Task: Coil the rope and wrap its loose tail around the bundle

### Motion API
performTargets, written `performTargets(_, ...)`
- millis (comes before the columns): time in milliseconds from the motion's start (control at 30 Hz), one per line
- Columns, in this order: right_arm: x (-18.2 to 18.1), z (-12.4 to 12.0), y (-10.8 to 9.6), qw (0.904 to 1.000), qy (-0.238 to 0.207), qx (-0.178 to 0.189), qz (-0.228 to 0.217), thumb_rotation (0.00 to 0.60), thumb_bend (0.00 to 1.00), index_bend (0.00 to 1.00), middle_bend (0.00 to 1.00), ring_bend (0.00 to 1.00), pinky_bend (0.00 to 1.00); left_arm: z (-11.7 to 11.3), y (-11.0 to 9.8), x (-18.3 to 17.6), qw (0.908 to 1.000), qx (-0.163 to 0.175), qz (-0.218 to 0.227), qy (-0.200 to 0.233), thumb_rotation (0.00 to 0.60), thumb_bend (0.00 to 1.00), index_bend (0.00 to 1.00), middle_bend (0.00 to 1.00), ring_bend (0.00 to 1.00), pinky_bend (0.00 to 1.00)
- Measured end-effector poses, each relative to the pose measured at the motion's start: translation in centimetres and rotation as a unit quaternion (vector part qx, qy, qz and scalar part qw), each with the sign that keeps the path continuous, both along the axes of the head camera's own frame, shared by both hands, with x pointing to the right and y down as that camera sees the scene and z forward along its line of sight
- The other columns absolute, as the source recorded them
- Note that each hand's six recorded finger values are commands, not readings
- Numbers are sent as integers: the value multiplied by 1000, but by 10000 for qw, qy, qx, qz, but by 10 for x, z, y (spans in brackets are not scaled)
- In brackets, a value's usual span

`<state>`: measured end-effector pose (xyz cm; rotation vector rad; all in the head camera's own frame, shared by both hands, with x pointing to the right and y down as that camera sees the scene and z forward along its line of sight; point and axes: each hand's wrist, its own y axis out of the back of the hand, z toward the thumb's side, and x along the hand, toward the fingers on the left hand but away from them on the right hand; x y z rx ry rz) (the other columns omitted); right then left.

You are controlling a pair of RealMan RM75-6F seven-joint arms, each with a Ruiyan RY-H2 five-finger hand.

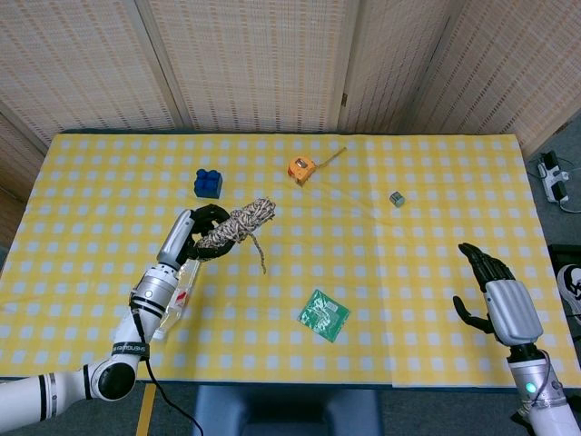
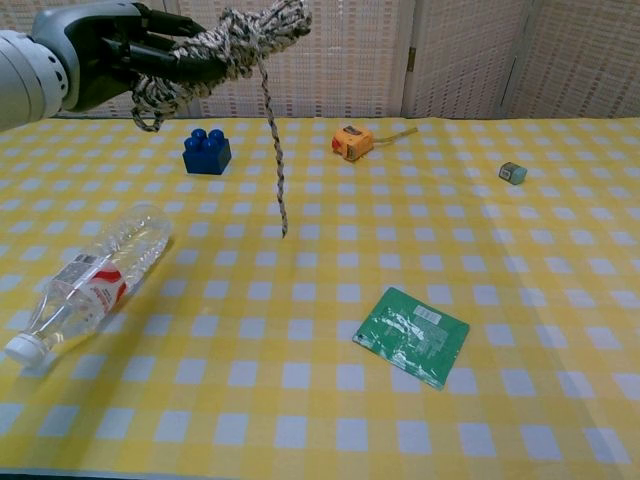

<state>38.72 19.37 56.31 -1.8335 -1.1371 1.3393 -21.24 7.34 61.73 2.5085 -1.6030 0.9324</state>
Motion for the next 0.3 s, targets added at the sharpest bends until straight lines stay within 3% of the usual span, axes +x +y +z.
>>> performTargets(300,7,-3,10,9999,53,86,59,600,431,0,100,135,156,-2,1,0,10000,52,-10,25,600,628,740,747,736,773)
